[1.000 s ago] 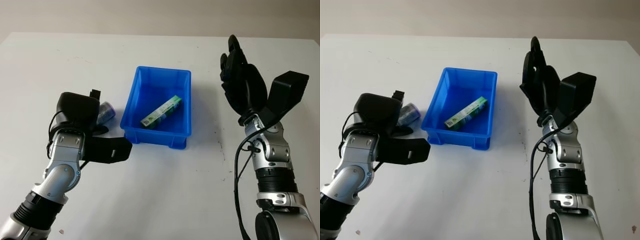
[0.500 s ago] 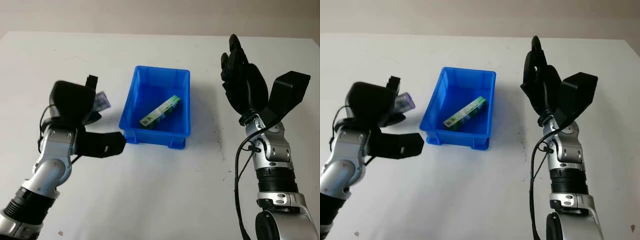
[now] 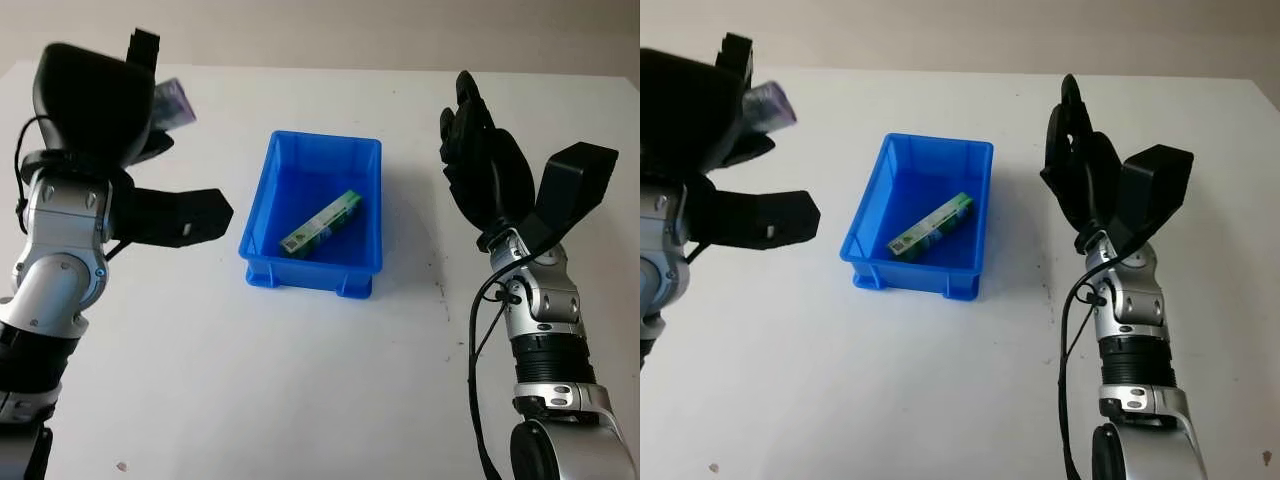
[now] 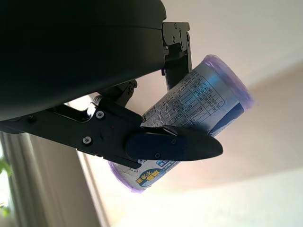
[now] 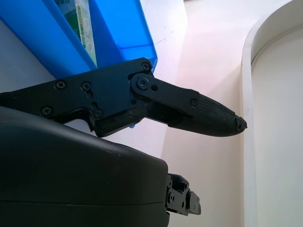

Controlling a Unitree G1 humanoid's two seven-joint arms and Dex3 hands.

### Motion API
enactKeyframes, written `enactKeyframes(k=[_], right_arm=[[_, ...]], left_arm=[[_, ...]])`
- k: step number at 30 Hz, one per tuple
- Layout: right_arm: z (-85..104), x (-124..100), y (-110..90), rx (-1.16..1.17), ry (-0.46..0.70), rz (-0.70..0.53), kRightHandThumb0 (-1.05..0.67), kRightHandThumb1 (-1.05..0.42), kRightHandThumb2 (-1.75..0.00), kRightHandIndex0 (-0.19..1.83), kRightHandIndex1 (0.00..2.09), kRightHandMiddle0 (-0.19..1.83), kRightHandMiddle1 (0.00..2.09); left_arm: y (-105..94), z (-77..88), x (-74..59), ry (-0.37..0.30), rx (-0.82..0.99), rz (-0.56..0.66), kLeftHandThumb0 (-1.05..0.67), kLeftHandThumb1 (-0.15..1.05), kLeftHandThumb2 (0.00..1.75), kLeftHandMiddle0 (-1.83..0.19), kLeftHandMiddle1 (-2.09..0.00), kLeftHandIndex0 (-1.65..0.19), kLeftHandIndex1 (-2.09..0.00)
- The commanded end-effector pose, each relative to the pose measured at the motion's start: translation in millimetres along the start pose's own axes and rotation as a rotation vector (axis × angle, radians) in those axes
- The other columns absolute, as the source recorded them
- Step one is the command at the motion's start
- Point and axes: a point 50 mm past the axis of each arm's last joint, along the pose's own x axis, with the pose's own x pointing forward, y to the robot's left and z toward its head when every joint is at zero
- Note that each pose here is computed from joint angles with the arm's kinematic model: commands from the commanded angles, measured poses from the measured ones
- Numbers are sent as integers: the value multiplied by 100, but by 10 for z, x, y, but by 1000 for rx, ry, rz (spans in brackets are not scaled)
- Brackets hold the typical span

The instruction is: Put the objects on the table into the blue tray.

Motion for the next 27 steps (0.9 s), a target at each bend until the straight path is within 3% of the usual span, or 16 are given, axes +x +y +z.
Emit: enactKeyframes(k=[1, 4, 6, 7, 8, 9, 11, 13, 16, 20, 24, 25, 27], right_arm=[[63, 33, -3, -5, -22, 2, -74, -105, -74, -19, 0, -19, 0], [62, 37, 3, -10, -22, 0, -75, -105, -73, -19, 0, -19, 0], [62, 38, 6, -12, -22, -1, -75, -105, -73, -19, 0, -19, 0], [61, 38, 5, -11, -23, 0, -75, -105, -73, -19, 0, -19, 0], [62, 38, 5, -9, -24, -1, -75, -105, -73, -19, 0, -19, 0], [63, 37, 5, -8, -26, -2, -74, -105, -73, -19, 0, -19, 0], [64, 35, 5, -7, -26, -6, -74, -105, -73, -19, 0, -19, 0], [65, 29, 1, -6, -27, -7, -74, -105, -73, -19, 0, -19, 0], [69, 17, -8, -11, -28, -13, -74, -105, -73, -19, 0, -19, 0], [72, -3, -32, -21, -23, -19, -75, -105, -72, -19, 0, -19, 0], [76, -24, -45, -20, -25, -22, -75, -105, -72, -19, 0, -19, 0], [77, -29, -45, -22, -25, -22, -75, -105, -72, -19, 0, -19, 0], [75, -35, -44, -23, -24, -22, -76, -105, -73, -19, 0, -19, 0]], left_arm=[[205, 57, 49, -24, -45, 85, -52, 105, 39, -88, -209, -30, -208], [306, 209, 59, -104, -101, 154, -46, 105, 26, -96, -209, -43, -209], [359, 294, 60, -140, -104, 164, -48, 105, 32, -97, -209, -42, -209], [389, 344, 60, -159, -111, 173, -49, 105, 34, -96, -209, -32, -198], [413, 396, 58, -183, -123, 188, -50, 105, 37, -94, -209, -22, -174], [427, 451, 57, -200, -130, 200, -50, 105, 37, -95, -209, -20, -172], [431, 570, 62, -241, -97, 216, -49, 105, 38, -91, -209, -29, -188], [418, 679, 67, -301, -85, 225, -47, 105, 35, -88, -209, -37, -189], [410, 828, 69, -360, -130, 183, -49, 105, 41, -81, -209, -29, -202], [404, 1003, 36, -424, -155, 121, -50, 105, 53, -89, -209, -22, -208], [318, 1159, -20, -492, -161, 66, -49, 105, 52, -83, -209, -12, -181], [289, 1184, -30, -510, -176, 53, -48, 105, 41, -83, -209, -15, -158], [244, 1203, -41, -539, -225, 31, -45, 105, 37, -82, -209, -19, -139]])
